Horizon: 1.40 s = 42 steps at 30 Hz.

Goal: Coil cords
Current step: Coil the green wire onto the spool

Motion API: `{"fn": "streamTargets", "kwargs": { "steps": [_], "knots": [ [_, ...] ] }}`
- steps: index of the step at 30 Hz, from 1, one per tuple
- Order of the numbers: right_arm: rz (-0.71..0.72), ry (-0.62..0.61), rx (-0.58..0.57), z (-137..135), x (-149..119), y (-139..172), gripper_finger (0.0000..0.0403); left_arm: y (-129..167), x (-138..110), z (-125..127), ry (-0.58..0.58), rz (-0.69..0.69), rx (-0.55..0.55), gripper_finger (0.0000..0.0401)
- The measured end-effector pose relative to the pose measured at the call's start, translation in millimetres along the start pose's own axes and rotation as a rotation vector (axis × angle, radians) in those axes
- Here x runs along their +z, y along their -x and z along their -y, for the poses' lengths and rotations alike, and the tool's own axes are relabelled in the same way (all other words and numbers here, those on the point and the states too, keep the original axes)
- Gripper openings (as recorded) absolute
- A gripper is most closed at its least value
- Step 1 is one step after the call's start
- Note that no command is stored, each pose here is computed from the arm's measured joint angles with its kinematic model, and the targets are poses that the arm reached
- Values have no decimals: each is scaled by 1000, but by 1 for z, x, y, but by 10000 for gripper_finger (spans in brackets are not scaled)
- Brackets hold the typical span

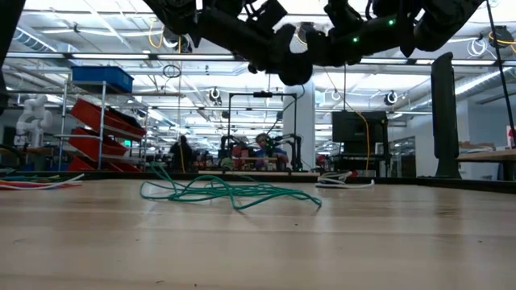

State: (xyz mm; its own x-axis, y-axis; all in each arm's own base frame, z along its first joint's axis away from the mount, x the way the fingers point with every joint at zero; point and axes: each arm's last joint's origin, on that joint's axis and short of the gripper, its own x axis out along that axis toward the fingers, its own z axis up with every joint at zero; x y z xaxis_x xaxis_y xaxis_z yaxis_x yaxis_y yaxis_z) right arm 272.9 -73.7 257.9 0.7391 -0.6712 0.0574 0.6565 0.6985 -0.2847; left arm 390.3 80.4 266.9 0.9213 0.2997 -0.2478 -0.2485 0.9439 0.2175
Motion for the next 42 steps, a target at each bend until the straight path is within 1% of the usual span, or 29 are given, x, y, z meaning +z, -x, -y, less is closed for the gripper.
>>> {"fn": "streamTargets", "kwargs": {
  "steps": [5, 9, 14, 20, 24, 30, 35, 39, 42],
  "knots": [
    [-31, 20, 14, -1, -4, 0, 0, 8, 8, 0, 0, 25, -43, 15],
    [-45, 30, 23, -2, -5, 0, 0, 9, 10, 0, -9, 32, -63, 15],
    [-83, 46, 35, -3, -9, 0, 0, 9, 10, 0, -30, 28, -70, 15],
    [-105, 41, 37, -4, -11, 0, 0, 9, 23, -2, -77, 23, -63, 16],
    [-122, 51, 42, -6, -13, 1, 0, 10, 25, -4, -122, -9, -27, 15],
    [-145, 66, 52, -8, -15, 2, 0, 10, 25, -4, -135, -53, -28, 15],
    [-170, 78, 64, -8, -18, 3, 0, 11, 26, -5, -145, -120, -20, 15],
    [-192, 73, 73, -9, -20, 3, 0, 13, 27, -6, -189, -185, 10, 16],
    [-194, 73, 81, -11, -20, 4, 0, 15, 29, -7, -216, -217, 10, 16]
  ]
}}
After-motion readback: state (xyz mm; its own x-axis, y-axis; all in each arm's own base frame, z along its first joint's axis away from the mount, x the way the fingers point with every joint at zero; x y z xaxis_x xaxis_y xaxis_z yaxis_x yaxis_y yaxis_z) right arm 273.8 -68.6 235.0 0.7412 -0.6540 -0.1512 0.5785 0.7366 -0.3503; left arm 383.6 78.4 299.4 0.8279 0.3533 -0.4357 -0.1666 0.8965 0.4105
